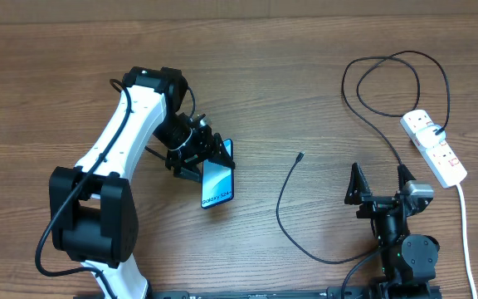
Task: Plug charger to phone and switch on socket
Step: 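Lift the phone with the left gripper and tilt it upright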
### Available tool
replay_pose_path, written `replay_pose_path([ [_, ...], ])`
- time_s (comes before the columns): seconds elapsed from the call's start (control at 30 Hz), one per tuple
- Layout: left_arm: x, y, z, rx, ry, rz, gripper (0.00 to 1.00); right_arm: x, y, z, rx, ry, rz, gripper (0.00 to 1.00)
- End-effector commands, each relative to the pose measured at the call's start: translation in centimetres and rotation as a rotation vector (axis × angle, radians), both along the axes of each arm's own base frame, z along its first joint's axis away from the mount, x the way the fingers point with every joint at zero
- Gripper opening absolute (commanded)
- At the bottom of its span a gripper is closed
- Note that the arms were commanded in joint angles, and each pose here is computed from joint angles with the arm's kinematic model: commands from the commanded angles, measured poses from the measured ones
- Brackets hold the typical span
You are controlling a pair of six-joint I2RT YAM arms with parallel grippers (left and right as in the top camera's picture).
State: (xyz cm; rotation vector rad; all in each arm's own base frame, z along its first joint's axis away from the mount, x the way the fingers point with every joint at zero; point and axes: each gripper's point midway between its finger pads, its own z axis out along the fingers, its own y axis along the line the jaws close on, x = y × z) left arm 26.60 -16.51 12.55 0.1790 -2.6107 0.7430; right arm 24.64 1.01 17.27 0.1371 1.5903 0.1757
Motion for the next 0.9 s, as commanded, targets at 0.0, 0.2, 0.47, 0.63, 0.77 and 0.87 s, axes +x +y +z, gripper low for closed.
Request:
replay_pose_path([
  [0.0, 0.58, -0.90, 1.13, -0.047, -0.016, 0.009, 0.46, 0.01, 0.08, -0.20, -0.004, -0.003, 0.004, 1.00],
  [0.2, 0.58, -1.22, 1.38, -0.069, -0.011, 0.016, 0.47, 0.01, 0.08, -0.20, -0.004, -0.003, 0.004, 1.00],
  [0.47, 0.55, -1.25, 1.42, -0.071, -0.009, 0.017, 0.47, 0.01, 0.08, -0.20, -0.004, -0.003, 0.004, 1.00],
  [0.63, 0.54, -1.24, 1.42, -0.071, -0.008, 0.017, 0.48, 0.01, 0.08, -0.20, -0.004, -0.003, 0.004, 1.00],
  [0.77, 0.34, -1.20, 1.48, -0.069, 0.002, 0.018, 0.48, 0.01, 0.08, -0.20, -0.004, -0.003, 0.004, 1.00],
  [0.87, 0.22, -1.18, 1.52, -0.067, 0.008, 0.018, 0.48, 0.01, 0.08, -0.20, -0.004, -0.003, 0.004, 1.00],
])
